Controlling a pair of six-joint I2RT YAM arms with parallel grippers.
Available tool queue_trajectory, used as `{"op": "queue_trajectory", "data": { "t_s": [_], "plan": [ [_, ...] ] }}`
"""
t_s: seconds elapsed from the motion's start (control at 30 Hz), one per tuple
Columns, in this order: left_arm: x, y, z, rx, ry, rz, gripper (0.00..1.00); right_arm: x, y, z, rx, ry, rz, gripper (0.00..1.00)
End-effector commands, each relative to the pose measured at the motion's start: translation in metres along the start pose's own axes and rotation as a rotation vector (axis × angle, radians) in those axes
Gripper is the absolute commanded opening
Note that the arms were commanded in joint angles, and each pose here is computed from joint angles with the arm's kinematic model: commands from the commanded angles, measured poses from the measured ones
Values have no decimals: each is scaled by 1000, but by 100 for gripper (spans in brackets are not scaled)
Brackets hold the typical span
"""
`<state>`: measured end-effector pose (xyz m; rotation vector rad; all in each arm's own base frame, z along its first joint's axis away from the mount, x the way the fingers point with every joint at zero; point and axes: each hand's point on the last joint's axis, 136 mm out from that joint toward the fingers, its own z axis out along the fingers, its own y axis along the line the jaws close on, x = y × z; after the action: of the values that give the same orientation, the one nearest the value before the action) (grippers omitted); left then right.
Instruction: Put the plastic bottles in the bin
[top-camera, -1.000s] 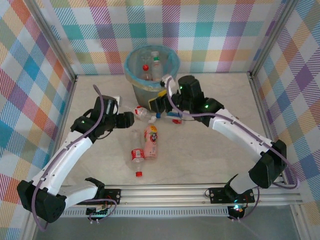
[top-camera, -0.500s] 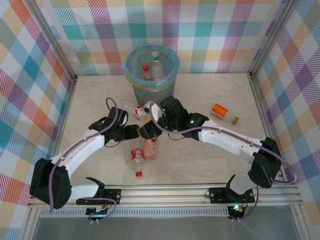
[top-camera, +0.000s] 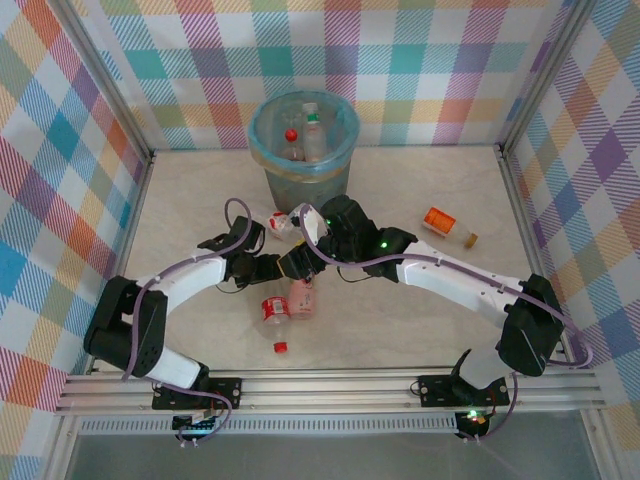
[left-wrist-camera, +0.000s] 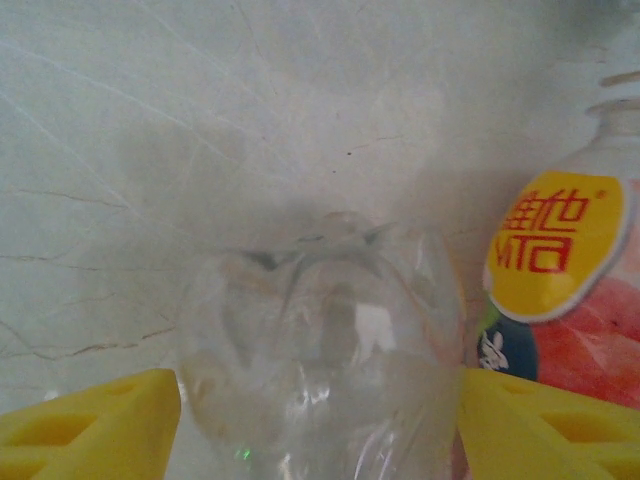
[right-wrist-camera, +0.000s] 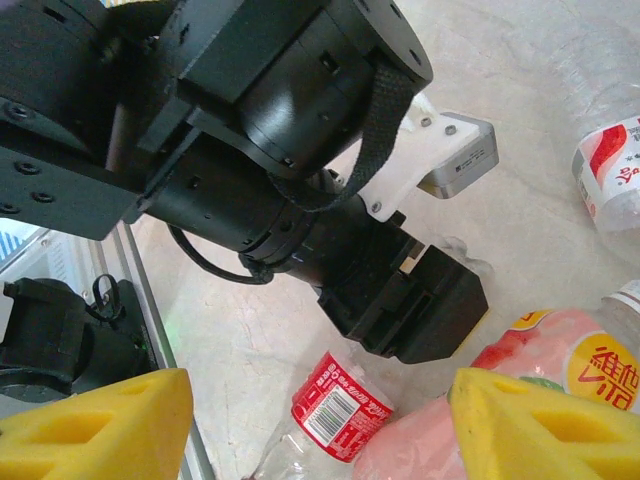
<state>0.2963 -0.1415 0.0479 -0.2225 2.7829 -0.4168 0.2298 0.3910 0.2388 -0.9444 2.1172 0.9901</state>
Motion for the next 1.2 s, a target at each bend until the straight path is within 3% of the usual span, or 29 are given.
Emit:
{"op": "queue_trajectory", "data": {
  "t_s": [0.0,0.27,0.43,0.57,0.77,1.0,1.17],
  "plan": [
    [0,3,6,13,3,-18,71,3,3,1,-7,7,11,69],
    [-4,5,2,20,-11,-33,59,6,0,4,0,21,13,70],
    [-22,7,-31,7,-108,-45,55,-3,2,-2,13,2,-9,71],
    [-47,8,-90,-40,-263,-22,55,-24,7,-12,21,-52,-40,70],
    [-93,1,-214,-92,-585,32,51,-96,26,-50,46,-248,-135,70],
    [-179,-71,-364,45,-955,149,48,-187,32,-115,193,-511,-292,70],
    [-243,-133,-404,163,-1092,255,48,-224,14,-151,267,-603,-310,68]
  ]
}}
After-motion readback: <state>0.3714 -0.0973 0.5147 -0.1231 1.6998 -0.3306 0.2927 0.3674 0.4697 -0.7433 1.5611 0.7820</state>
